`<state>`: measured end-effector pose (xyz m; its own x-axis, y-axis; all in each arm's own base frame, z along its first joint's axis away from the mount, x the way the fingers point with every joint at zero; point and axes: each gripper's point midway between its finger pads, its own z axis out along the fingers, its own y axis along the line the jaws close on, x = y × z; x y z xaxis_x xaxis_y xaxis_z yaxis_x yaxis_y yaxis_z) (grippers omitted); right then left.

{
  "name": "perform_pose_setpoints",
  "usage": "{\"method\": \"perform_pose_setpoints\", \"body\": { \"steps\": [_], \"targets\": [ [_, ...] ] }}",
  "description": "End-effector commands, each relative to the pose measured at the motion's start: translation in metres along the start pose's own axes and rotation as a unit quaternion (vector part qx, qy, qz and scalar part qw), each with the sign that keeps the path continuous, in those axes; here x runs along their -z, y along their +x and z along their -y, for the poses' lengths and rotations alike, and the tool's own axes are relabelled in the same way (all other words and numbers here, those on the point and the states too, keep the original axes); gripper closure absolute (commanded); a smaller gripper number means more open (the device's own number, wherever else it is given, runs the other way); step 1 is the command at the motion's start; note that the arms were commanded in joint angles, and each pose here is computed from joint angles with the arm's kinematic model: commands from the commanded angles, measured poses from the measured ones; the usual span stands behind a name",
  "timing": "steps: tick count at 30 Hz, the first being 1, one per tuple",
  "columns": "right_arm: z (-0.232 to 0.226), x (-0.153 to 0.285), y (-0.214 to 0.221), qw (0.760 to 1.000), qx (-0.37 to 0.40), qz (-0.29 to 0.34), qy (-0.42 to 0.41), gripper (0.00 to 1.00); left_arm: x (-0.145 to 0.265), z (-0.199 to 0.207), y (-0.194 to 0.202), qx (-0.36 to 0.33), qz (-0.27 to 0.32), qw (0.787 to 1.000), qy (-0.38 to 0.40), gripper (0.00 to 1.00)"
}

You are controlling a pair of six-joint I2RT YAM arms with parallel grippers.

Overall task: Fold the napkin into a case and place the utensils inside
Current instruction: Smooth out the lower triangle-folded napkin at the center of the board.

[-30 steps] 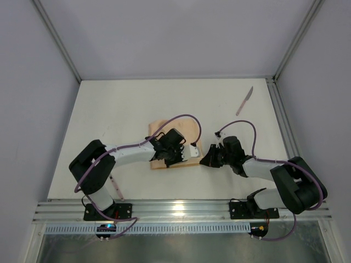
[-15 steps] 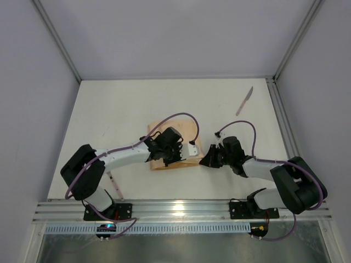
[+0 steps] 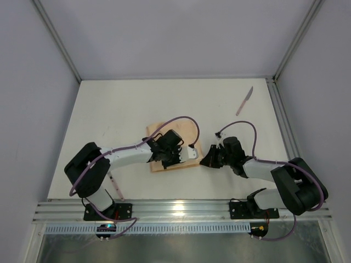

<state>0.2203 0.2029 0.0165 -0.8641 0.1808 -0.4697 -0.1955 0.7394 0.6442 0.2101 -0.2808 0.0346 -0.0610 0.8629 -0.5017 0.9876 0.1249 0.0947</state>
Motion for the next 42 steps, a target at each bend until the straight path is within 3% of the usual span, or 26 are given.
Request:
{"method": "perform_pose_setpoints", "body": {
  "steps": [1, 4, 7, 23, 29, 37, 42],
  "targets": [
    [0.006, 0.003, 0.002, 1.000, 0.001, 0.007, 0.014, 0.92, -0.003, -0.006, -0.006, -0.003, 0.005, 1.000, -0.009, 0.89],
    [0.006, 0.002, 0.002, 1.000, 0.001, 0.007, 0.014, 0.92, -0.004, -0.007, -0.009, -0.003, 0.009, 1.000, -0.008, 0.88],
    [0.006, 0.002, 0.002, 1.000, 0.000, 0.007, 0.013, 0.92, -0.004, -0.008, -0.013, -0.001, 0.015, 1.000, -0.009, 0.69],
    [0.006, 0.001, 0.003, 1.000, -0.003, 0.005, 0.011, 0.92, -0.008, -0.002, -0.069, 0.017, 0.090, 0.996, 0.015, 0.65],
    [0.007, 0.000, 0.004, 1.000, -0.005, 0.004, 0.012, 0.92, -0.025, 0.001, -0.080, 0.034, 0.093, 0.995, 0.028, 0.67],
    [0.007, 0.000, 0.006, 1.000, -0.006, 0.004, 0.009, 0.92, -0.032, -0.005, -0.080, 0.038, 0.088, 0.995, 0.018, 0.80],
    [0.008, 0.001, 0.007, 1.000, -0.006, 0.005, 0.010, 0.92, -0.030, -0.005, -0.080, 0.038, 0.087, 0.995, 0.015, 0.81]
  ]
}}
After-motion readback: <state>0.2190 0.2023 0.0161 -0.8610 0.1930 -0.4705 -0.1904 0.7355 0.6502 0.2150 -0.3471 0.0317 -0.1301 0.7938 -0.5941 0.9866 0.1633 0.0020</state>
